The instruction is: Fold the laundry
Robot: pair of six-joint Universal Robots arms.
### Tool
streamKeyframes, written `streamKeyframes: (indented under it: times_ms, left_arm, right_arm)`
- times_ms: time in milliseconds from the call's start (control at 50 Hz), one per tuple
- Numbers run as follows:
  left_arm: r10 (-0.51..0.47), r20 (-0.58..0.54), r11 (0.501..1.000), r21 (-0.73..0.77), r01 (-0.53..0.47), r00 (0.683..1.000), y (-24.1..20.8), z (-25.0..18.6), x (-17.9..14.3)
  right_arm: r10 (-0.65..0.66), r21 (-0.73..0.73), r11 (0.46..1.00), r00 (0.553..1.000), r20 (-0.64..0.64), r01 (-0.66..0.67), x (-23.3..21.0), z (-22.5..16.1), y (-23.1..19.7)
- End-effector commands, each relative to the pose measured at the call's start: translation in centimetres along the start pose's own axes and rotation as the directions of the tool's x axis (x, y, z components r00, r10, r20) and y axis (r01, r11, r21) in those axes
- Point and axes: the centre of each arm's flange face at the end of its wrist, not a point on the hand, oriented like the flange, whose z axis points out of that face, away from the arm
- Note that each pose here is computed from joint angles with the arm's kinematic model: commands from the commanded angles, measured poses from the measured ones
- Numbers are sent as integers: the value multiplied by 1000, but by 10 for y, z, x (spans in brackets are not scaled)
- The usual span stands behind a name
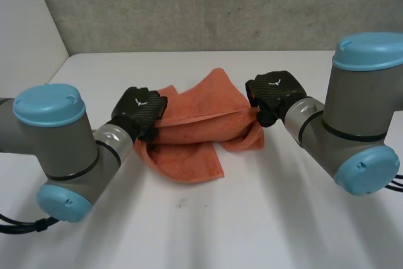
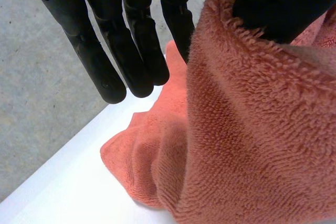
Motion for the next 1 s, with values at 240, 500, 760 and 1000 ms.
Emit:
streamKeyframes:
  times_ms: [240,500,760,1000]
  left_arm:
    - [-84,122,996,-30,88,989,2,-3,-20]
    - [-89,145,994,-48,97,985,6,-8,-28]
    - [-94,171,993,-54,104,981,10,-6,-37]
    - [-95,178,993,-57,107,979,11,-5,-40]
  right_arm:
    - [513,-46,850,844,-155,-525,49,4,47]
    - [564,-165,800,817,-121,-577,46,4,87]
    - [517,-192,836,855,-35,-514,7,22,108]
    - [420,-164,896,907,12,-413,-3,35,107]
